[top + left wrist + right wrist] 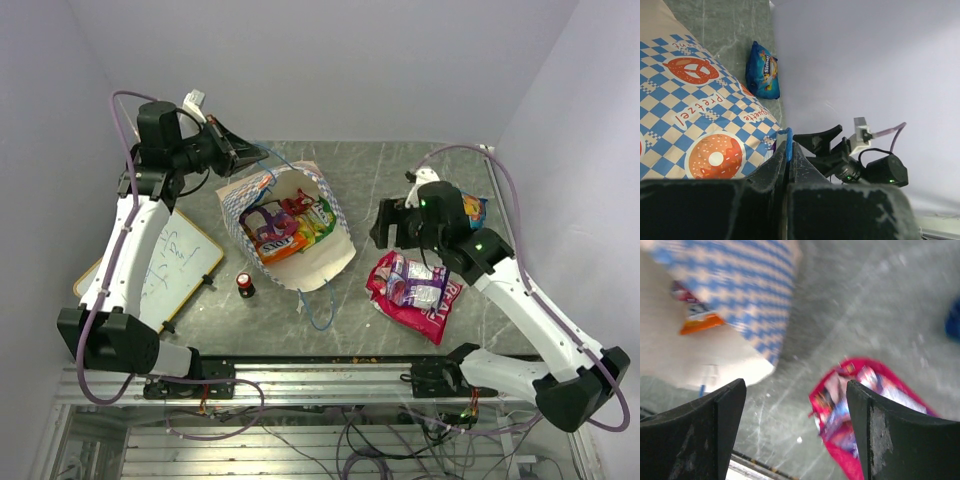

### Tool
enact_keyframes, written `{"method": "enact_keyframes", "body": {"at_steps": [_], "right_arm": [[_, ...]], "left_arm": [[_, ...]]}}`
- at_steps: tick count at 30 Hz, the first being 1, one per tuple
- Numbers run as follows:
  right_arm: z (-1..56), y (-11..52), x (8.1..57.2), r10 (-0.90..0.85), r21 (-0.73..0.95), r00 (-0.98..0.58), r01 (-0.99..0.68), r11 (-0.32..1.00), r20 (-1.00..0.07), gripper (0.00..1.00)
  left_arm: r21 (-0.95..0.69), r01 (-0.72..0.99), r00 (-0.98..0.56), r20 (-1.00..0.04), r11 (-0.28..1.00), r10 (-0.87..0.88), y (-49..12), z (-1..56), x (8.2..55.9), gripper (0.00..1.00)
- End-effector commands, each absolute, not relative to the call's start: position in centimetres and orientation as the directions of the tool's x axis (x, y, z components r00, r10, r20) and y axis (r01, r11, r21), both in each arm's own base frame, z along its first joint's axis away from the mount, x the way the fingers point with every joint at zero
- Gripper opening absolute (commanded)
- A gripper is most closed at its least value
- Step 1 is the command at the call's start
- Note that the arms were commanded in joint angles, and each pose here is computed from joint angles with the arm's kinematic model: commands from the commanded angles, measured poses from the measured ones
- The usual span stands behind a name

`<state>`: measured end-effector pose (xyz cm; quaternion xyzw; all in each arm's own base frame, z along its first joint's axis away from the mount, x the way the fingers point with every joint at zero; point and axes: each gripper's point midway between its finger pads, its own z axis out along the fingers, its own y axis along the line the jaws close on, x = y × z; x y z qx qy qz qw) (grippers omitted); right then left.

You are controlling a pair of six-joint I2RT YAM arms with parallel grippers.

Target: Take the snacks out of the paper bag

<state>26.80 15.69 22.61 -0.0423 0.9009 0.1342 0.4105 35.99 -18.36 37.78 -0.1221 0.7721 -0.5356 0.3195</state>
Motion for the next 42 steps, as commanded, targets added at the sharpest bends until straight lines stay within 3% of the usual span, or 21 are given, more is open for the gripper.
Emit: {"method": "enact_keyframes", "body": {"at_steps": [1,5,9,16,20,25,32,42], "right_arm": [[28.0,23.5,28.2,-0.16,0.129,-0.344,-0.682,0.719,-0.925,0.78],[29.1,31.1,24.8,-0.311,-0.151,0.015,-0.895,0.42,-0.95,0.77],[26.9,35.4,21.2,-0.377,-0.462,0.41,-0.885,0.055,-0.83,0.75],[23.9,38.2,21.7,-0.315,-0.724,0.724,-0.676,-0.142,-0.614,0.75],[20.5,38.9,23.3,-0.351,-0.771,0.78,-0.604,-0.203,-0.518,0.75],[17.9,39.7,24.4,-0.367,-0.784,0.797,-0.577,-0.228,-0.48,0.76],[16.6,41.4,26.6,-0.373,-0.804,0.795,-0.567,-0.18,-0.478,0.75],[13.8,41.4,31.6,-0.424,-0.811,0.765,-0.575,-0.112,-0.485,0.66]], "left_arm": [[-0.9,0.18,-0.741,-0.389,0.396,-0.547,-17.8,39.1,35.3,0.07],[-0.909,0.167,-0.748,-0.37,0.383,-0.551,-17.8,39.0,34.9,0.07],[-0.911,0.158,-0.749,-0.362,0.381,-0.555,-17.7,39.1,34.4,0.07],[-0.906,0.141,-0.751,-0.36,0.399,-0.553,-17.5,39.1,33.9,0.07],[-0.905,0.136,-0.75,-0.36,0.404,-0.555,-17.5,39.2,33.8,0.07],[-0.899,0.138,-0.753,-0.367,0.415,-0.546,-17.5,39.6,33.8,0.07],[-0.887,0.159,-0.761,-0.389,0.433,-0.519,-17.5,39.9,33.6,0.07],[-0.864,0.124,-0.808,-0.373,0.488,-0.455,-17.3,37.9,31.4,0.07]]}}
